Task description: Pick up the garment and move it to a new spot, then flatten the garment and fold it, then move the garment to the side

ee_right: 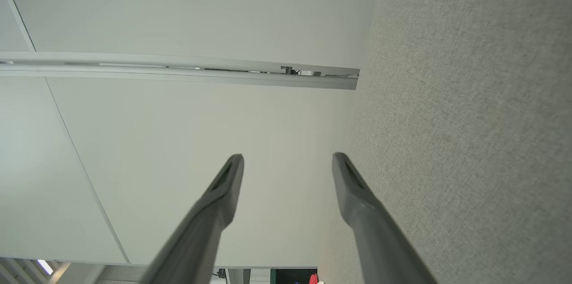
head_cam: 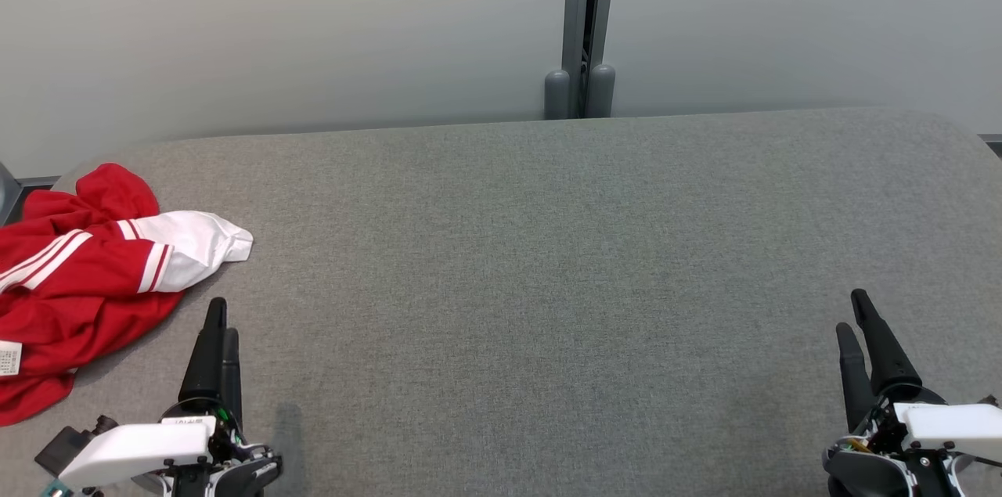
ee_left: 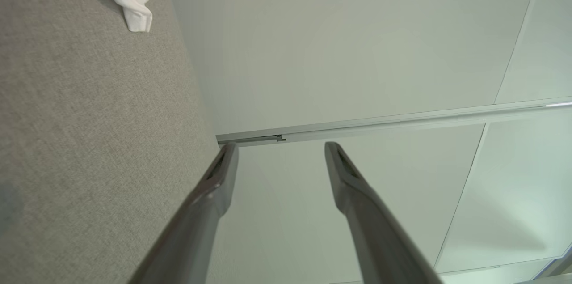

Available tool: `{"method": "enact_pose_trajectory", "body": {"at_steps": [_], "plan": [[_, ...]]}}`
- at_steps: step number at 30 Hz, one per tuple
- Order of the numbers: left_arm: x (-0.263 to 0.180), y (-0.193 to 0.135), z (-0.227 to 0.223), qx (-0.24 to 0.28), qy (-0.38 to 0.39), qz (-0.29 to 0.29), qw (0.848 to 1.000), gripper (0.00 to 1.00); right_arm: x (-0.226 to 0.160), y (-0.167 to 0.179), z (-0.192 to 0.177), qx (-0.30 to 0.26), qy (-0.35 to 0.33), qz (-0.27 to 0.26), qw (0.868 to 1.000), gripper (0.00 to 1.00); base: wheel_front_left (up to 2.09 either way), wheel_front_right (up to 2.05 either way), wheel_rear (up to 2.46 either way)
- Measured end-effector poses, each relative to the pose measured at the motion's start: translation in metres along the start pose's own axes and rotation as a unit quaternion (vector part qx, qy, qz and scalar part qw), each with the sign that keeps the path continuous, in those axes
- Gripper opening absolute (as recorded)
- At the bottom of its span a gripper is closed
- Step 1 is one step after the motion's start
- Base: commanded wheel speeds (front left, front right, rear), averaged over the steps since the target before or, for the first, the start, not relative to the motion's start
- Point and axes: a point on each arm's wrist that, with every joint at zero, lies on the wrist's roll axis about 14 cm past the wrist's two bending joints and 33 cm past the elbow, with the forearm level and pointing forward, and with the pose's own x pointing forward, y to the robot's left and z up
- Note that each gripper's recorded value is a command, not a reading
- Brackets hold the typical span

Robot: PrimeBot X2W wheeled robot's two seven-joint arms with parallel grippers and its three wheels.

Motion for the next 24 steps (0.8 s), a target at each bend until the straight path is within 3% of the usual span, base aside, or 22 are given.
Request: {"method": "enact_pose_trajectory", "body": {"at_steps": [13, 24], "plan": [[0.004, -0.014, -0.003, 0.077, -0.006, -0.013, 0.997, 1.00, 0.004, 0.025, -0.009, -0.077, 0.001, 0.038, 0.996, 1.00, 0.00, 0.00, 0.00], [0.005, -0.019, -0.003, 0.218, -0.012, -0.011, 0.976, 1.00, 0.006, 0.038, -0.014, -0.216, 0.000, 0.062, 0.974, 1.00, 0.00, 0.00, 0.00]]}}
